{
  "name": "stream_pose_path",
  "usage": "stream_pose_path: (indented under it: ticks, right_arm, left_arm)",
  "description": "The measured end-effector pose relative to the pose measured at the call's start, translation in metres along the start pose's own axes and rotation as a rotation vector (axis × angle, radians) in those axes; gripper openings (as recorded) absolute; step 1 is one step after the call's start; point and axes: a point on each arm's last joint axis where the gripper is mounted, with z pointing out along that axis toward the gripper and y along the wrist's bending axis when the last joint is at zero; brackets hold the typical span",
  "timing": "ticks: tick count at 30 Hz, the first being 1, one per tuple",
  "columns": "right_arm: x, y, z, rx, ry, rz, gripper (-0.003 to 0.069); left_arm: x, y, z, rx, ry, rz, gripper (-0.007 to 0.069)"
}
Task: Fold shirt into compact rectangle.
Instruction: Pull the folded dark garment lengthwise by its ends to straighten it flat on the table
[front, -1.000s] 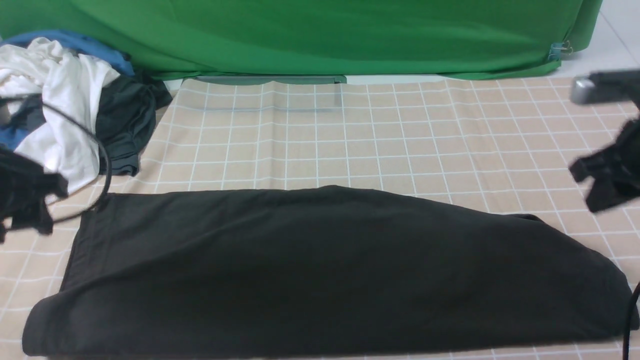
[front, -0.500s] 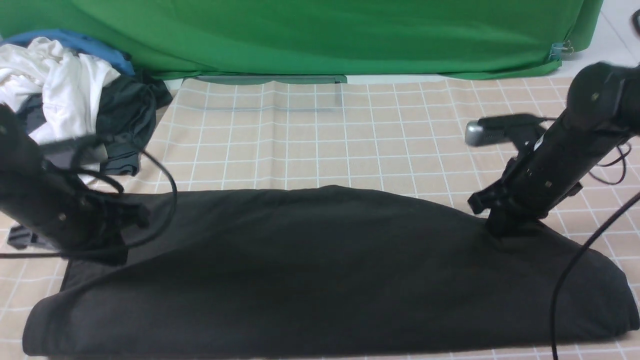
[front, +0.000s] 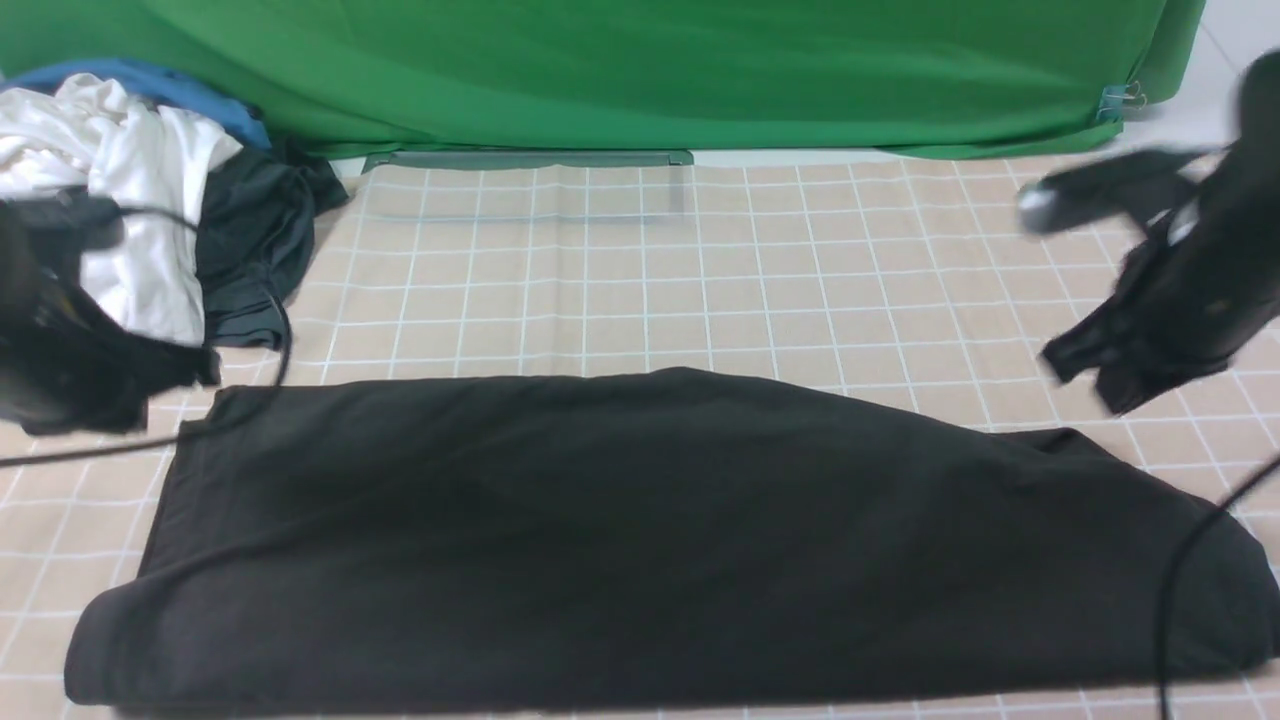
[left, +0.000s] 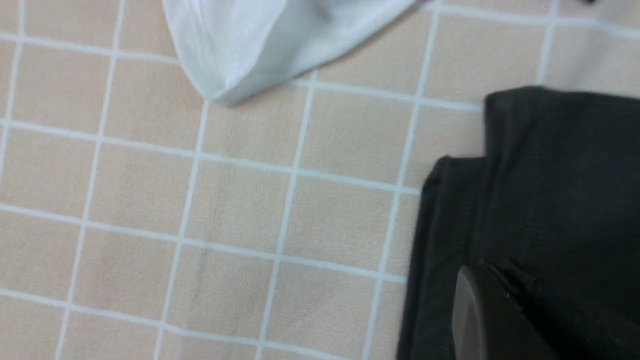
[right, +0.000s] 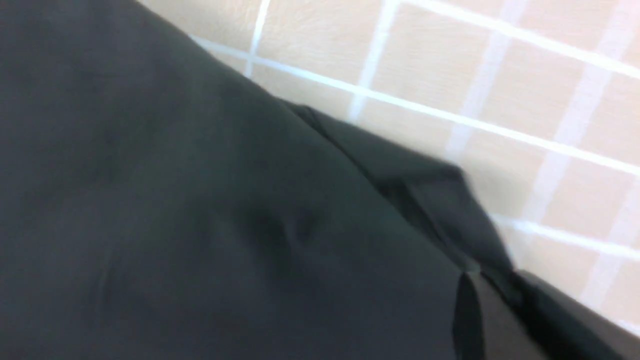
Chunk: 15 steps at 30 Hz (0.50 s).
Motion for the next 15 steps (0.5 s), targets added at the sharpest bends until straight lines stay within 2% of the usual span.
stream_pose_path:
  ticks: [3, 4, 10, 12, 15]
  right_arm:
    - [0.013, -0.008, -0.03, 0.011, -0.033, 0.042, 0.0157]
    - [0.021, -0.013, -0.036, 0.018, -0.03, 0.067, 0.0202]
    - [0.059, -0.044, -0.007, 0.041, 0.082, 0.193, 0.0568]
    - [0.067, -0.05, 0.011, 0.044, 0.101, 0.218, 0.0625]
    - [0.071, -0.05, 0.037, 0.024, 0.132, 0.237, 0.065]
  left_arm:
    - [0.002, -0.004, -0.035, 0.078, -0.064, -0.007, 0.0019]
    - [0.006, -0.006, -0.051, 0.121, -0.093, -0.004, 0.0019]
    - [0.054, -0.017, -0.109, 0.311, -0.191, 0.028, 0.0019]
    - [0.074, -0.018, -0.118, 0.337, -0.212, 0.032, 0.0019]
    - [0.1, -0.018, -0.121, 0.347, -0.223, 0.043, 0.0019]
